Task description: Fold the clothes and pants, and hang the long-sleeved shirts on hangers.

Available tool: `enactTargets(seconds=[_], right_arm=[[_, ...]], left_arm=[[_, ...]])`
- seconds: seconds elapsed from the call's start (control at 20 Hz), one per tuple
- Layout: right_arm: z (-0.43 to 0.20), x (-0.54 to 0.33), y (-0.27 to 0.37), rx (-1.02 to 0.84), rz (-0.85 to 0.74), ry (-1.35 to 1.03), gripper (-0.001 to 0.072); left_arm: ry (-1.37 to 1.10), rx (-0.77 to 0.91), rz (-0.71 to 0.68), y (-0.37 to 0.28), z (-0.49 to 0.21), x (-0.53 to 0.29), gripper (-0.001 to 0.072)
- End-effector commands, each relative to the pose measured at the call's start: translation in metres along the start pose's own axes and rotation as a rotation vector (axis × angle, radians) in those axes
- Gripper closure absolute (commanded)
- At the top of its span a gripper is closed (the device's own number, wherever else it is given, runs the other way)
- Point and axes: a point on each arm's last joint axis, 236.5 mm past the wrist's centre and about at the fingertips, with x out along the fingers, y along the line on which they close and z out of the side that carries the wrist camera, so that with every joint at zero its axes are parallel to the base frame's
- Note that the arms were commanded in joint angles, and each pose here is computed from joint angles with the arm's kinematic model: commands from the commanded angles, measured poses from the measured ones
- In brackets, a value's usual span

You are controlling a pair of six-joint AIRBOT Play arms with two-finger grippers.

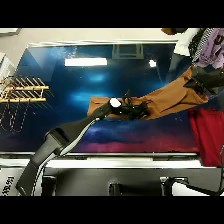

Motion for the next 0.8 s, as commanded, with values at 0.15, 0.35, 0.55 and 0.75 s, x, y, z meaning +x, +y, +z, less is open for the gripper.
enactTargets(seconds=[0.15,0.35,0.55,0.75], right_arm=[[-0.002,0.014,0.050,-0.058,0.096,-0.006,0.0686],[-0.023,0.053,0.129,-0.119,0.170,0.014,0.0686],[-0.064,0.099,0.197,-0.174,0.228,0.082,0.0686],[-0.098,0.141,0.239,-0.186,0.262,0.133,0.0686]], left_arm=[[0.026,0.180,0.258,0.017,0.049,-0.142,0.0697],[-0.082,0.238,0.520,0.028,0.080,-0.309,0.0695],[-0.198,0.169,0.640,0.033,0.077,-0.439,0.0694],[-0.325,0.111,0.647,0.035,0.080,-0.509,0.0694]])
